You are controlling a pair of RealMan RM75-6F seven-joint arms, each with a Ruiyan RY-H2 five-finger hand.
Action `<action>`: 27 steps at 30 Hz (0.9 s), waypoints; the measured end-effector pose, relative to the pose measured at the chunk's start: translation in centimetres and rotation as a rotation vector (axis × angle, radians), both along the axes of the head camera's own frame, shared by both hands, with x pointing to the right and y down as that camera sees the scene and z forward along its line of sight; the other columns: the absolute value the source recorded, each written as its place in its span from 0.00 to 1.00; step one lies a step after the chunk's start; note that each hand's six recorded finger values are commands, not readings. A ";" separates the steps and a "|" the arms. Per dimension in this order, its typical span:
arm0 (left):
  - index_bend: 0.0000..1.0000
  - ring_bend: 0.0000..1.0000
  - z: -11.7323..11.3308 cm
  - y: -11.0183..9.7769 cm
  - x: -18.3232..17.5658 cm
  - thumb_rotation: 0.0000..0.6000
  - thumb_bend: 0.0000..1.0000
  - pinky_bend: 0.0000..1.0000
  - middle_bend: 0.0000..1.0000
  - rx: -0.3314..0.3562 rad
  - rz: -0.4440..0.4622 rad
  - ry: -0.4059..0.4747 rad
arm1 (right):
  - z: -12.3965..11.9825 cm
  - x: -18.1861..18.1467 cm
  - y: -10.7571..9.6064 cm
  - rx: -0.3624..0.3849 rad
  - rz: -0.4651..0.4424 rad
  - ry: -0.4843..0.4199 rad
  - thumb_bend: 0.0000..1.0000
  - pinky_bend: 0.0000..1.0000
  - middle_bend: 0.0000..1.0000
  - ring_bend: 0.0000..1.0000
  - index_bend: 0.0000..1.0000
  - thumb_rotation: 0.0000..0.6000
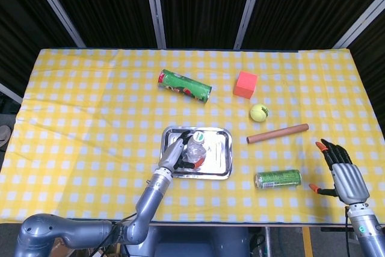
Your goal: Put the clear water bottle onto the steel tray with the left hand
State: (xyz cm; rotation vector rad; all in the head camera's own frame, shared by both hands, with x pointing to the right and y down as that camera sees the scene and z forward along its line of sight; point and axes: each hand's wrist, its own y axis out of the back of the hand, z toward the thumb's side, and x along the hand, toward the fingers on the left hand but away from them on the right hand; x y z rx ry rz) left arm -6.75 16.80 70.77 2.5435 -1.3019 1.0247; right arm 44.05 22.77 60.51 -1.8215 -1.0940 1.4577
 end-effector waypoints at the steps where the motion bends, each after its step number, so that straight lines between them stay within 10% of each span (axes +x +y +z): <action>1: 0.42 0.00 0.0 0.0 -0.1 1.00 0.39 0.05 0.34 0.004 0.006 0.000 | 0.0 0.0 0.0 0.000 -0.001 0.000 0.05 0.00 0.00 0.00 0.04 1.00; 10: 0.13 0.00 0.0 0.2 -1.3 1.00 0.20 0.00 0.14 0.024 0.071 -0.037 | 0.3 -0.2 0.1 -0.012 -0.006 0.003 0.05 0.00 0.00 0.00 0.04 1.00; 27: 0.03 0.00 -4.1 0.3 -8.2 1.00 0.16 0.00 0.07 0.042 0.143 -0.034 | 0.2 -0.4 0.2 -0.012 -0.011 0.006 0.05 0.00 0.00 0.00 0.04 1.00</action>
